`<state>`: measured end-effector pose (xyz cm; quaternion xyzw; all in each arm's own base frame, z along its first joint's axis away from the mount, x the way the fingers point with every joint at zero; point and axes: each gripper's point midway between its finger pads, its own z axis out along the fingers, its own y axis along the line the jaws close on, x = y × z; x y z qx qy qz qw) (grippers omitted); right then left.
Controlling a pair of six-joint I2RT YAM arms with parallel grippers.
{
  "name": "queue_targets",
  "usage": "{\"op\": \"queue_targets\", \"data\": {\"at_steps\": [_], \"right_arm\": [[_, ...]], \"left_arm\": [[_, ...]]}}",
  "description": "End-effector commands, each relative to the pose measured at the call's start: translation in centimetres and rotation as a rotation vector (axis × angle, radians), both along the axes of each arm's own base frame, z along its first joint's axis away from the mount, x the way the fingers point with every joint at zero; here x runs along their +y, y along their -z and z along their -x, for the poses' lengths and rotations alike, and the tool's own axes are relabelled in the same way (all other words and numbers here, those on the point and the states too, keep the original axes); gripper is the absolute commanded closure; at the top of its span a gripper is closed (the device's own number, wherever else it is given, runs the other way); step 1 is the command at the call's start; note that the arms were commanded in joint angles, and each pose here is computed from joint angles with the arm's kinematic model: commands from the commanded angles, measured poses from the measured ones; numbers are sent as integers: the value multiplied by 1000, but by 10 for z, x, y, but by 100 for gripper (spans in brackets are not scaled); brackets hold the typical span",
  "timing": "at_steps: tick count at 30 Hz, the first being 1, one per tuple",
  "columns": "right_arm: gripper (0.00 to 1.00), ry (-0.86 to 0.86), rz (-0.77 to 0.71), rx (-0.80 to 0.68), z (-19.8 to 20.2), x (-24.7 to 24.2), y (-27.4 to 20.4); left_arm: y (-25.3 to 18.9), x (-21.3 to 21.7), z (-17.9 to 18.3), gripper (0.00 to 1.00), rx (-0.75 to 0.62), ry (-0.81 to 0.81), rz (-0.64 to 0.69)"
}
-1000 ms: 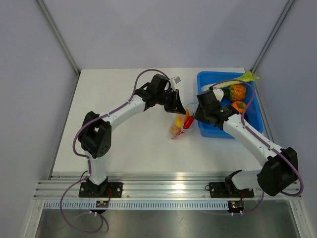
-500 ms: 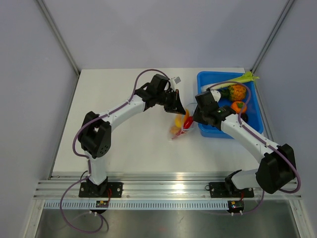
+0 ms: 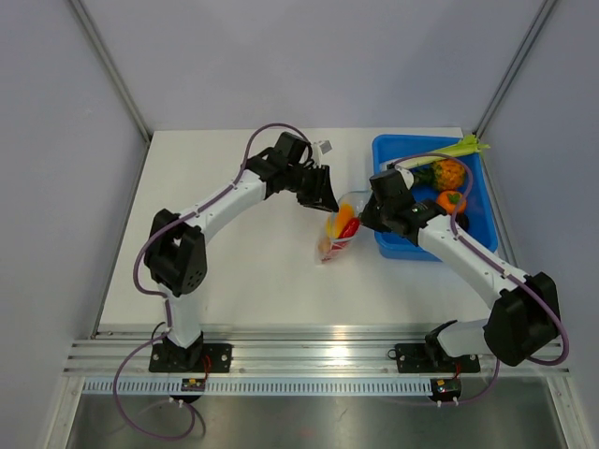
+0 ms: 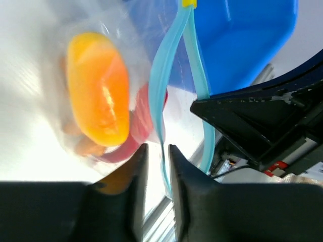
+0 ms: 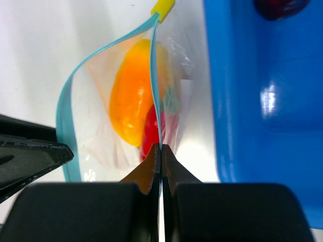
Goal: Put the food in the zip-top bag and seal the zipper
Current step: Adjust the zipper food storage bag at the center of the board.
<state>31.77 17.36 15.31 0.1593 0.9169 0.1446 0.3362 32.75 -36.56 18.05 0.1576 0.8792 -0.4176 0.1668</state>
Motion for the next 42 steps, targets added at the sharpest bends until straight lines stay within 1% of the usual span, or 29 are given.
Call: {"op": "queue_targets", "data": {"at_steps": [1,3,5,8,9,12,14,16,19,21,24,27,32,36,37,38,40,41,42], "right_arm": [[100,-27,-229,-96,-13,37,-49],[100,-18,-277,-95,-18,45,-53],[100,-14,-280,-65,-21,50,-46],[100,-15,-296,-49,-24,55,-43],[100,-16,-305,-54,-25,57,-44],[100,-15,-330,-60,-28,61,-48],[100,-17,-330,-56,-30,63,-48],[100,-14,-328,-60,-31,63,-48],[100,-15,-328,-58,-32,63,-48],[100,-13,-323,-57,-31,62,-48],[100,-11,-327,-63,-29,60,-49],[100,-9,-325,-62,-27,59,-50],[100,-9,-331,-55,-25,59,-50],[100,2,-344,-51,-26,60,-51],[100,-19,-360,-37,-23,64,-51],[100,-16,-366,-34,-23,64,-52],[100,-22,-373,-29,-22,66,-52],[98,-22,-376,-25,-21,67,-52],[95,-18,-377,-27,-21,66,-53]], "left_arm": [[-38,15,-11,64,-124,-9,-49],[-53,27,-19,62,-210,-38,-96],[-60,42,-24,60,-264,-90,-158],[-77,61,-21,40,-350,-126,-191],[-83,66,-17,36,-375,-125,-194],[-86,70,-8,33,-396,-101,-183],[-85,67,5,31,-405,-57,-159],[-78,66,11,30,-439,-26,-201],[-72,52,22,30,-507,58,-239],[-73,41,23,30,-545,101,-203],[-60,29,26,29,-536,155,-173],[-47,20,24,28,-531,188,-188],[-33,5,30,28,-533,241,-169],[-21,-5,37,32,-517,283,-164],[-16,-6,38,33,-508,289,-169],[-14,-7,38,37,-503,291,-168],[-9,-9,40,47,-490,306,-162],[-7,-9,40,58,-485,306,-162],[-5,-9,42,76,-477,314,-164]]}}
